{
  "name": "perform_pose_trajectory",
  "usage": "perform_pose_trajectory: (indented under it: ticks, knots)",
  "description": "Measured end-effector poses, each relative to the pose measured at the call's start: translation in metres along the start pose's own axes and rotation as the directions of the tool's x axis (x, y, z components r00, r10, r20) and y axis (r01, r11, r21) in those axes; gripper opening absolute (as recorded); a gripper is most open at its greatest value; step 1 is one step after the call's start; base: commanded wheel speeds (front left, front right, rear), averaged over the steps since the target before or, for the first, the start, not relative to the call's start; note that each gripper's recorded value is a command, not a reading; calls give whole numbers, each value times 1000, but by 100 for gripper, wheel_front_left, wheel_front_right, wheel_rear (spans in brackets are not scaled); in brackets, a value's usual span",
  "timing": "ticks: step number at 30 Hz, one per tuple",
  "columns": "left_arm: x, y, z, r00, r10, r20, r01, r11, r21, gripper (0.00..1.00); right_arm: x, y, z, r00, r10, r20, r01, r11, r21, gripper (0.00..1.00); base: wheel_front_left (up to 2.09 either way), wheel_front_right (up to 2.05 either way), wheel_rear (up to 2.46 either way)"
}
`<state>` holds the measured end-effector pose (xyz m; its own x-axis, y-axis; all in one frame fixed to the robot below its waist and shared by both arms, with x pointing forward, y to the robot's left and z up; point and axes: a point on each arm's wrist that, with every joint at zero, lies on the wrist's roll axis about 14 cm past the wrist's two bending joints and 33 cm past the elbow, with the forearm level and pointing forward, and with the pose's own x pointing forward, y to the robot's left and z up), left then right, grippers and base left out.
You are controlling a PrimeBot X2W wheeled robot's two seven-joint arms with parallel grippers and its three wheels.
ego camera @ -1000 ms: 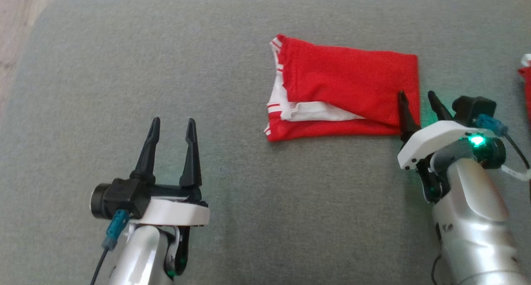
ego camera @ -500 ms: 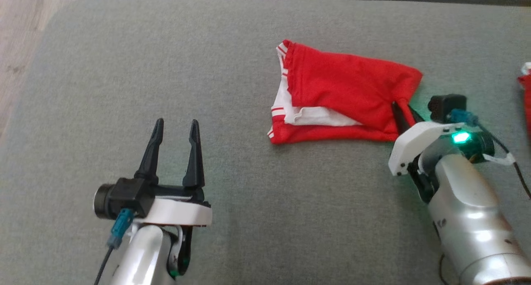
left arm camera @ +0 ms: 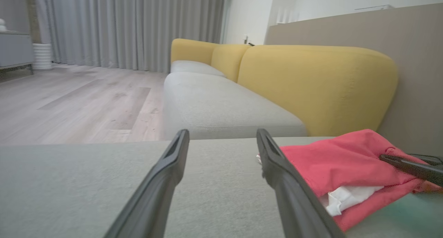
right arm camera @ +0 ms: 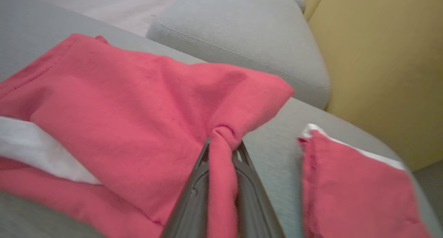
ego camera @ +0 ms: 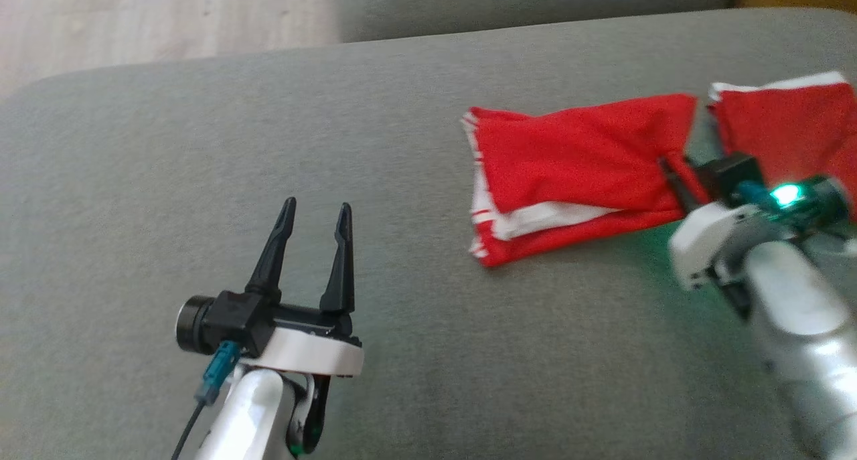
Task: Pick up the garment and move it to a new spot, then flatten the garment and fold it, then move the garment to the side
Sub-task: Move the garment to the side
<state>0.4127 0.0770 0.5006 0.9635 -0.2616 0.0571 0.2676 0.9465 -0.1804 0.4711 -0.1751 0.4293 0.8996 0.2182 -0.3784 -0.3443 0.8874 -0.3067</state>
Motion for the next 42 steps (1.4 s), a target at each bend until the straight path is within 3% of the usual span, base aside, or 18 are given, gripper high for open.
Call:
perform_pose_trajectory:
  ticks: [10,15,22,30,31,32,37,42]
  knots:
    - [20,-20,-28,996,-65,-62,63,997,-36,100,-40,-118,-33,980,-175,-96,153,967,-206,0,0,0,0]
    - [35,-16,-40,994,-72,-82,68,997,-48,100,-43,-175,-32,950,-287,-120,258,943,-210,0,0,0,0]
    - [43,-2,-56,993,-43,-111,37,998,-54,100,-47,-212,-63,902,-361,-236,301,919,-255,0,0,0,0]
    - [46,7,-64,991,-26,-128,19,998,-57,100,-49,-231,-80,856,-426,-294,385,904,-188,0,0,0,0]
    - [46,8,-64,992,-24,-127,16,998,-57,100,-49,-232,-79,855,-433,-287,399,901,-172,36,0,0,0]
    - [46,9,-64,992,-21,-127,14,998,-57,100,-49,-233,-78,853,-440,-280,412,898,-156,100,0,0,0]
    - [45,11,-59,993,-12,-119,7,999,-49,100,-51,-234,-61,859,-462,-219,448,887,-115,100,0,0,0]
    - [42,8,-40,997,-14,-78,11,999,-38,100,-45,-223,-10,886,-462,-50,459,886,-64,100,0,0,0]
